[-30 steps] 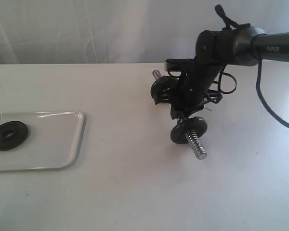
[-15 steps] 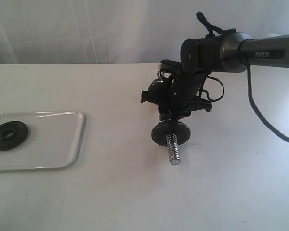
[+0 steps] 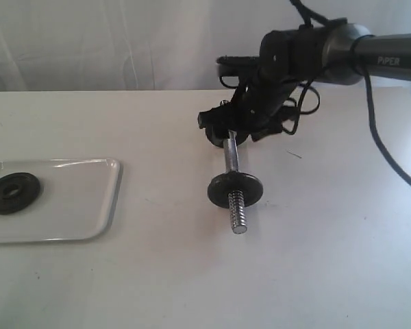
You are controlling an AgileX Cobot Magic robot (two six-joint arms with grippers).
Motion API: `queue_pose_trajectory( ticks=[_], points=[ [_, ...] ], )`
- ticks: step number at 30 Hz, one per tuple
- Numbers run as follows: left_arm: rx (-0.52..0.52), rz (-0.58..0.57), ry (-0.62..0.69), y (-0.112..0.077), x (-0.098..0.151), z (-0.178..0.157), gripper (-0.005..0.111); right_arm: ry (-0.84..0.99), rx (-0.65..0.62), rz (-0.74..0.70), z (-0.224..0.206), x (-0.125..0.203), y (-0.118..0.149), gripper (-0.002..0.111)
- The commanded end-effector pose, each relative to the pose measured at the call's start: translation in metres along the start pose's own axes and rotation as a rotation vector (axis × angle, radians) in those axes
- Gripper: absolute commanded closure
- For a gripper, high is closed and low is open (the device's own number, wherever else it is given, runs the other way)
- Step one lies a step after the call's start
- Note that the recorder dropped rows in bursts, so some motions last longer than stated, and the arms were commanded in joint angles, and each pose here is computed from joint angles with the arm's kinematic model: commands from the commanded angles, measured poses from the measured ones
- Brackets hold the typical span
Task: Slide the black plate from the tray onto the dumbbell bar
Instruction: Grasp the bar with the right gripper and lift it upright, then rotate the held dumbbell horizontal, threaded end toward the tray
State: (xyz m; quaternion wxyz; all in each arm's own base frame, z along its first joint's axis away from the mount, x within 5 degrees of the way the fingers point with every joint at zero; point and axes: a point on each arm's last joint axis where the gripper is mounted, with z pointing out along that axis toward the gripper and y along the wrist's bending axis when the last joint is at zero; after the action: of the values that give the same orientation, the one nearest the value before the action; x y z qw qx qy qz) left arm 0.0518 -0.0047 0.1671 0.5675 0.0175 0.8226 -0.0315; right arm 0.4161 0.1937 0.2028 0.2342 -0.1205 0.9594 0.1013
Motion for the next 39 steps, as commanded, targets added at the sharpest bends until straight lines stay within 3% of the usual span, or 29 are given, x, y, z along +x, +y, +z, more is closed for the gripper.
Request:
queue_pose_trajectory(
  ticks=[1, 6, 7, 13, 16, 21, 22, 24, 30, 39],
  points=[
    [0.004, 0.004, 0.000, 0.000, 0.001, 0.000, 0.107, -0.033, 0.124, -0.486, -0.039, -0.015, -0.007, 0.038],
    [0.004, 0.004, 0.000, 0.000, 0.001, 0.000, 0.107, 0.075, 0.237, -0.913, -0.040, -0.013, -0.018, 0.039],
    [0.004, 0.004, 0.000, 0.000, 0.001, 0.000, 0.107, 0.125, 0.233, -1.103, -0.035, -0.011, -0.020, 0.039],
    [0.004, 0.004, 0.000, 0.000, 0.001, 0.000, 0.107, 0.197, 0.105, -1.670, -0.016, -0.003, -0.013, 0.039],
    [0.004, 0.004, 0.000, 0.000, 0.001, 0.000, 0.107, 0.176, 0.057, -1.835, -0.009, -0.002, -0.010, 0.037],
    [0.004, 0.004, 0.000, 0.000, 0.001, 0.000, 0.107, 0.105, 0.001, -2.027, -0.008, -0.001, 0.002, 0.036],
    [0.004, 0.004, 0.000, 0.000, 0.001, 0.000, 0.107, 0.067, -0.038, -2.128, -0.008, 0.001, 0.013, 0.036],
    [0.004, 0.004, 0.000, 0.000, 0.001, 0.000, 0.107, -0.031, -0.076, -2.187, -0.006, 0.003, 0.031, 0.036],
    [0.004, 0.004, 0.000, 0.000, 0.001, 0.000, 0.107, -0.102, -0.141, -2.259, 0.014, 0.013, 0.057, 0.036],
    [0.004, 0.004, 0.000, 0.000, 0.001, 0.000, 0.107, -0.110, -0.118, -2.355, 0.044, 0.028, 0.084, 0.036]
  ],
)
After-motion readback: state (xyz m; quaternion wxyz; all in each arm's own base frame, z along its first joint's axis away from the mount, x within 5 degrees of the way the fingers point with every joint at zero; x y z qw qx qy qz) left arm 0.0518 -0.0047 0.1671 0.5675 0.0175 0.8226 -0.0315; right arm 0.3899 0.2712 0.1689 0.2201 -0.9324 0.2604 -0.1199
